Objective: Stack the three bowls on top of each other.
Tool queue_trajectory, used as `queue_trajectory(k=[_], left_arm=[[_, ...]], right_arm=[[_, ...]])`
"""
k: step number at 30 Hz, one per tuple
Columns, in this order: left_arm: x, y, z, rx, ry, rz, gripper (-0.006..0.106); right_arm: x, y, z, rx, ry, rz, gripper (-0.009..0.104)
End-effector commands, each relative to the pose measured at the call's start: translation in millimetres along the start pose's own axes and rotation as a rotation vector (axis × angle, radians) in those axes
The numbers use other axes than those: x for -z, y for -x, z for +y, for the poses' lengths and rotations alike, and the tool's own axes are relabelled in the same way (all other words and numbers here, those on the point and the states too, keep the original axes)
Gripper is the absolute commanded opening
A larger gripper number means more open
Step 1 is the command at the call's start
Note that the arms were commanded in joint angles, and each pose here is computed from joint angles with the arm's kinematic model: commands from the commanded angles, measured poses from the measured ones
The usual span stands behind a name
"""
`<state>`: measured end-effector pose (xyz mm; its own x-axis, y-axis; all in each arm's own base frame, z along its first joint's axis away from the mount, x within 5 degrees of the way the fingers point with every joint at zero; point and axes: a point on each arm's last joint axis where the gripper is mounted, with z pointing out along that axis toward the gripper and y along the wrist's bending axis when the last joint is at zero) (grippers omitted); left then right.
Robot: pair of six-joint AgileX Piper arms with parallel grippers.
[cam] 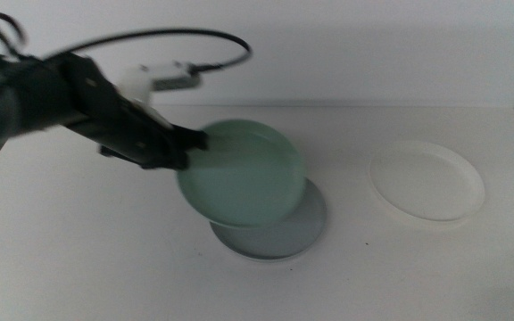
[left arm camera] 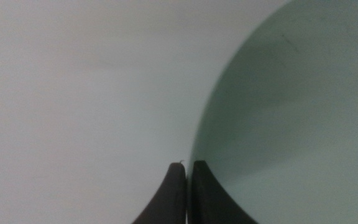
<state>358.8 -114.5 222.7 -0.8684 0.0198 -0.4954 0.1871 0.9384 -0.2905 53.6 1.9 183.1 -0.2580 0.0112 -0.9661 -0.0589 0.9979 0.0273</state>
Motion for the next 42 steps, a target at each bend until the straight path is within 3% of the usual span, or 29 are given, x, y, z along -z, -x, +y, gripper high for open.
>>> queue_trajectory(k=[1, 10, 15, 19, 24, 28, 33, 37, 42], left_arm=[[-13, -4, -14, 0.014, -0.015, -0.001, -0.002], [-43, -17, -19, 0.061, -0.033, 0.079, -0.002], [-49, -21, -19, 0.051, -0.049, 0.110, 0.008], [-41, -17, -21, 0.028, -0.055, 0.102, 0.034], [14, -1, -28, -0.075, -0.110, 0.073, 0.094], [102, -1, -49, -0.240, -0.189, -0.092, 0.094], [198, -45, -63, -0.387, -0.241, -0.221, 0.094], [239, -64, -66, -0.392, -0.247, -0.315, 0.094], [250, -73, -69, -0.439, -0.263, -0.307, 0.094]], right_arm=[[0, -1, 0, 0.009, -0.005, -0.007, 0.079], [0, -1, 0, 0.009, -0.005, -0.007, 0.079], [0, -1, 0, 0.009, -0.005, -0.007, 0.079], [0, -1, 0, 0.009, -0.005, -0.007, 0.079], [0, -1, 0, 0.009, -0.005, -0.007, 0.079], [0, -1, 0, 0.009, -0.005, -0.007, 0.079], [0, -1, 0, 0.009, -0.005, -0.007, 0.079], [0, -1, 0, 0.009, -0.005, -0.007, 0.079], [0, -1, 0, 0.009, -0.005, -0.007, 0.079]])
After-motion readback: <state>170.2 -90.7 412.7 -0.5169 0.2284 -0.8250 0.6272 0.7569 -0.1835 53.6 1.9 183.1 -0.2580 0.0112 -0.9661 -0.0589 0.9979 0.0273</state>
